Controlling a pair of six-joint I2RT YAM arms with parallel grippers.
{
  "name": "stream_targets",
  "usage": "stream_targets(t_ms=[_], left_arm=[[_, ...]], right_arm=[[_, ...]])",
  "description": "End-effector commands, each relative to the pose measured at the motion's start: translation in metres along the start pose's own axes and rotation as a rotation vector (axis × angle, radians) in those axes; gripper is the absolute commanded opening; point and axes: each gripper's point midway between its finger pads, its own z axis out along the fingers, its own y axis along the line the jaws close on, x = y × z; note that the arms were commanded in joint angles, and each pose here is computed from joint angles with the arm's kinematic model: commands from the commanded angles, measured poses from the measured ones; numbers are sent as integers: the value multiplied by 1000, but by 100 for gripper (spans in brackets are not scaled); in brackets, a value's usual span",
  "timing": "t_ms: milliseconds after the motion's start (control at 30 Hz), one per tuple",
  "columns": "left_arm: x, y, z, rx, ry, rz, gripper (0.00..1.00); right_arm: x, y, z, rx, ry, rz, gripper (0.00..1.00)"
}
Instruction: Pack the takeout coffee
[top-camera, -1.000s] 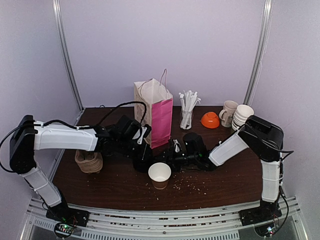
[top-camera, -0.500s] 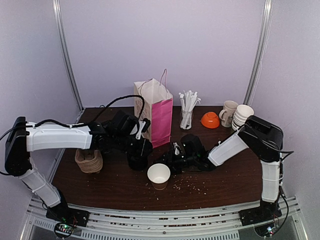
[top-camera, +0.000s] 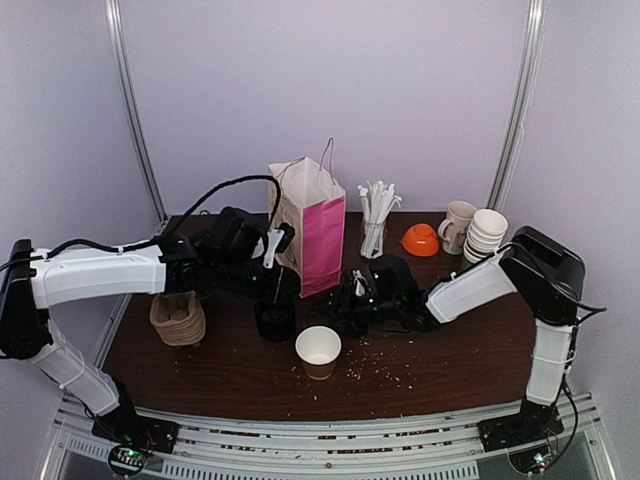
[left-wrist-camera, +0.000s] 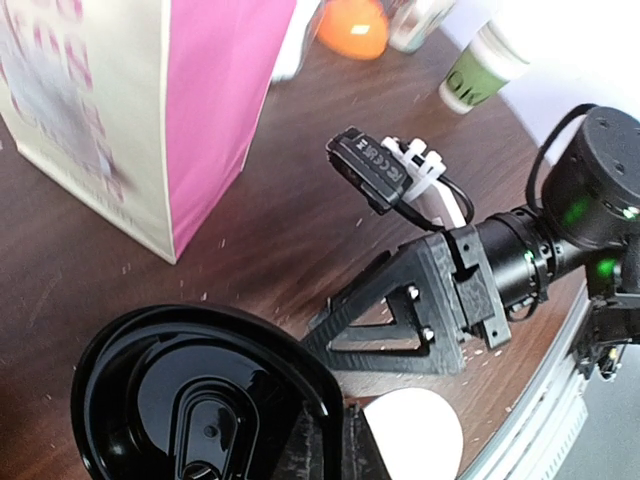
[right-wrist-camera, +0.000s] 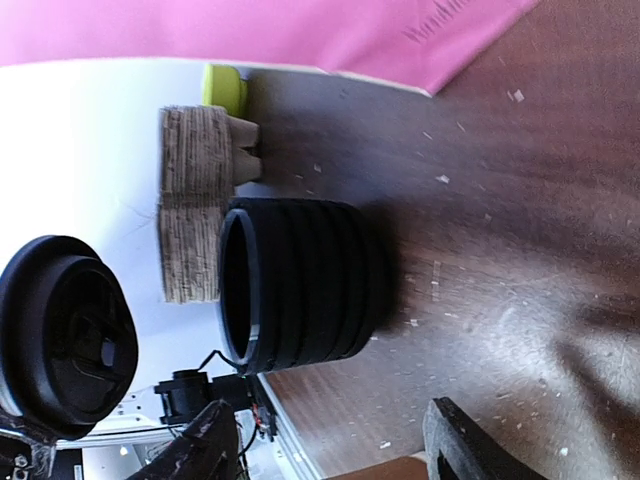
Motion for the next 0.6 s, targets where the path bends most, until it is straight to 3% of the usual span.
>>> stream_targets(t_ms=[0,200,400,567], left_arm=[[-38,-22,-35,54,-125,70,0],[-39,-67,-64,139,-207,318,0],[-6,-109,-73,107,-281,654,0],[-1,-113,-66,68,-292,761,0]], right_arm=[[-17,29,-26,-24,-59,-60,67],[-20,62,-69,-55,-103,-148,69],[-7,102,-115,-107,-132,-230,69],[6,126,-148,-142,-150,-275,69]])
